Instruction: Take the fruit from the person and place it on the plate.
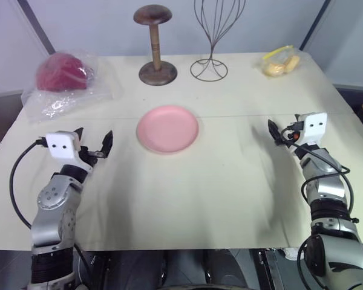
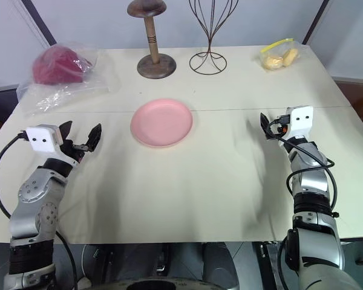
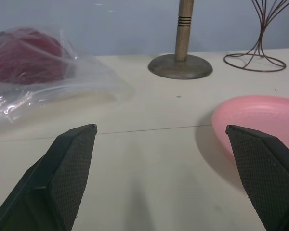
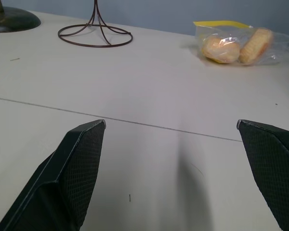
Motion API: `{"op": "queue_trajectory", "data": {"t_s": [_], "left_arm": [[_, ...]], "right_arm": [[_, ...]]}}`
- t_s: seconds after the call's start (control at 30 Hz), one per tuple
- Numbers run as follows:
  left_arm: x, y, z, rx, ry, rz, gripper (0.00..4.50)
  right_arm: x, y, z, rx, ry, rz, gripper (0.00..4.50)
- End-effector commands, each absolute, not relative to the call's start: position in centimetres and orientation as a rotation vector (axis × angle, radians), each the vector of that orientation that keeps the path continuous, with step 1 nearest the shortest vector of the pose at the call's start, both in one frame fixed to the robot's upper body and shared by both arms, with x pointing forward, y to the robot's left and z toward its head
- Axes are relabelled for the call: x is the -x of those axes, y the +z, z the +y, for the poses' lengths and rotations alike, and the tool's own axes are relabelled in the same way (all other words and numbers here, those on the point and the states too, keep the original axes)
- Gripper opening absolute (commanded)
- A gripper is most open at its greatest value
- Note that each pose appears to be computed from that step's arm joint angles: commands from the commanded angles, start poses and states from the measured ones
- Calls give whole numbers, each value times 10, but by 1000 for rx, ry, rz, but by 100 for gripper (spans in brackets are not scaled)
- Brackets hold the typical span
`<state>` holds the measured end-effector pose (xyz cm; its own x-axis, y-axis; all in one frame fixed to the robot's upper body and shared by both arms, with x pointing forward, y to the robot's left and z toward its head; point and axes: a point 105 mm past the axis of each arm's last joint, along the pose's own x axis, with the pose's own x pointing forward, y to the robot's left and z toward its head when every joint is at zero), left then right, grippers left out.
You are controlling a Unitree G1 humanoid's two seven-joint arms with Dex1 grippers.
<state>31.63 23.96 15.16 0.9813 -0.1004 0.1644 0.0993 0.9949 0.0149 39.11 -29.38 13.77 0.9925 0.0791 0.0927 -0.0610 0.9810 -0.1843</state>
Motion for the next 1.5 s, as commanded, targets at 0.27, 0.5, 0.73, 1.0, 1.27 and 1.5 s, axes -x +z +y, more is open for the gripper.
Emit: {"op": "queue_trajectory", "data": {"t_s": [0.27, 0.5, 0.73, 1.0, 1.27, 1.5], "left_arm": [[-314, 168, 240, -26, -101, -226, 450], [-314, 167, 241, -27, -98, -223, 450], [-314, 170, 244, -37, -94, -228, 450], [-315, 174, 244, -44, -98, -234, 450], [-316, 184, 240, -64, -156, -244, 450], [-276, 216, 185, -98, -753, -114, 450]], "right_arm": [[-391, 152, -294, 201, 66, -153, 446], [-391, 151, -295, 202, 66, -150, 446], [-392, 150, -295, 204, 66, -147, 446], [-392, 150, -295, 206, 65, -147, 446], [-394, 150, -294, 207, 65, -149, 446], [-394, 154, -295, 219, 74, -151, 446]]}}
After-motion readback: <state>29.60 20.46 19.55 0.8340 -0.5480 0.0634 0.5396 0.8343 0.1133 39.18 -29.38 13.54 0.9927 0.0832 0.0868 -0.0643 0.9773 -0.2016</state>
